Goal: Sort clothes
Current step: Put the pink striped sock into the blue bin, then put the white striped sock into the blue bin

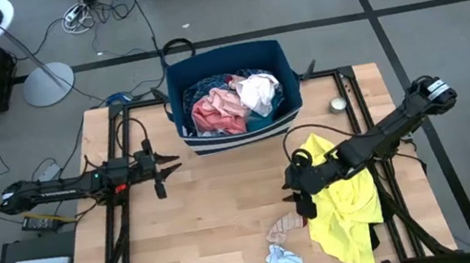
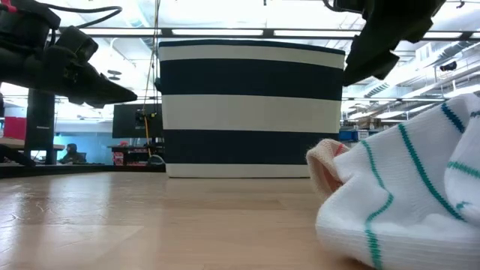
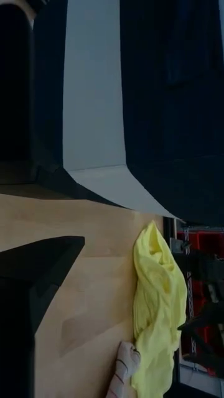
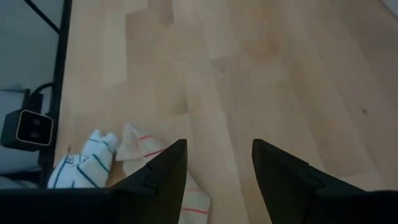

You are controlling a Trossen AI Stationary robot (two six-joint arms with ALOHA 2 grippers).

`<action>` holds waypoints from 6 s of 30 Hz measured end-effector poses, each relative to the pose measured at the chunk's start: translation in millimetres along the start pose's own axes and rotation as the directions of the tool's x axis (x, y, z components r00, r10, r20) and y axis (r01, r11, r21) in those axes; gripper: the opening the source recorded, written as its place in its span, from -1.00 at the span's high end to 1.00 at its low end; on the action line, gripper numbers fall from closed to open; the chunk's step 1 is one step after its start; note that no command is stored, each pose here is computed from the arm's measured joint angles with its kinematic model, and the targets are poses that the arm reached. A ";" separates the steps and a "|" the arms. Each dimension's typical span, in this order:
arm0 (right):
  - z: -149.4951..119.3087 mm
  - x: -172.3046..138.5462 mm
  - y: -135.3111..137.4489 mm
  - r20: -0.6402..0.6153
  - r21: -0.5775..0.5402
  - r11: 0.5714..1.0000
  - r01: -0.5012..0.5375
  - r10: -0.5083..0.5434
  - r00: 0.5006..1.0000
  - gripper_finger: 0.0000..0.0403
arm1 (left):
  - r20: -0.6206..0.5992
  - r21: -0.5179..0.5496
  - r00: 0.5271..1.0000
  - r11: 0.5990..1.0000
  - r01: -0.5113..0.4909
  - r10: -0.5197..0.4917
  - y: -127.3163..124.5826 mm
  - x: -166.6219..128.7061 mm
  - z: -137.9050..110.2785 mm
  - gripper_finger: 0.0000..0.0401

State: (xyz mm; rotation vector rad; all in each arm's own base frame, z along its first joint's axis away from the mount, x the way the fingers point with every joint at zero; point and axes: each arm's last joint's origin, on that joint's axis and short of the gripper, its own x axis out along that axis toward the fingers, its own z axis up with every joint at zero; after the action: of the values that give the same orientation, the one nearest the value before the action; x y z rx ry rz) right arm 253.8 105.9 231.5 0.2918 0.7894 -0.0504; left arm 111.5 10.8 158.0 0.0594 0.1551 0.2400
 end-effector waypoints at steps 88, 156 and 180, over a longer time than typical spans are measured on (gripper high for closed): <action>259.9 -6.6 -149.1 0.280 -0.167 0.839 0.517 -0.463 0.841 0.56 | -0.002 0.030 1.000 1.000 -0.005 0.005 0.2 0.0 -0.5 0.45; 52.6 -17.2 73.3 -0.159 -0.090 0.996 -0.013 -0.001 0.987 0.12 | 0.000 0.026 1.000 1.000 -0.012 0.012 0.3 0.0 -0.3 0.45; -13.5 80.6 75.5 -0.196 -0.017 0.990 -0.139 0.133 0.972 0.13 | 0.000 0.025 1.000 1.000 -0.011 0.011 0.3 0.0 -0.2 0.45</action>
State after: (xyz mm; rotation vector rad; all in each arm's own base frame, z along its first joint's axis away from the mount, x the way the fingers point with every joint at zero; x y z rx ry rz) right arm 312.9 187.2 183.7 0.3241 0.9613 0.1208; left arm 111.4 11.1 157.7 0.0856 0.1580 0.2495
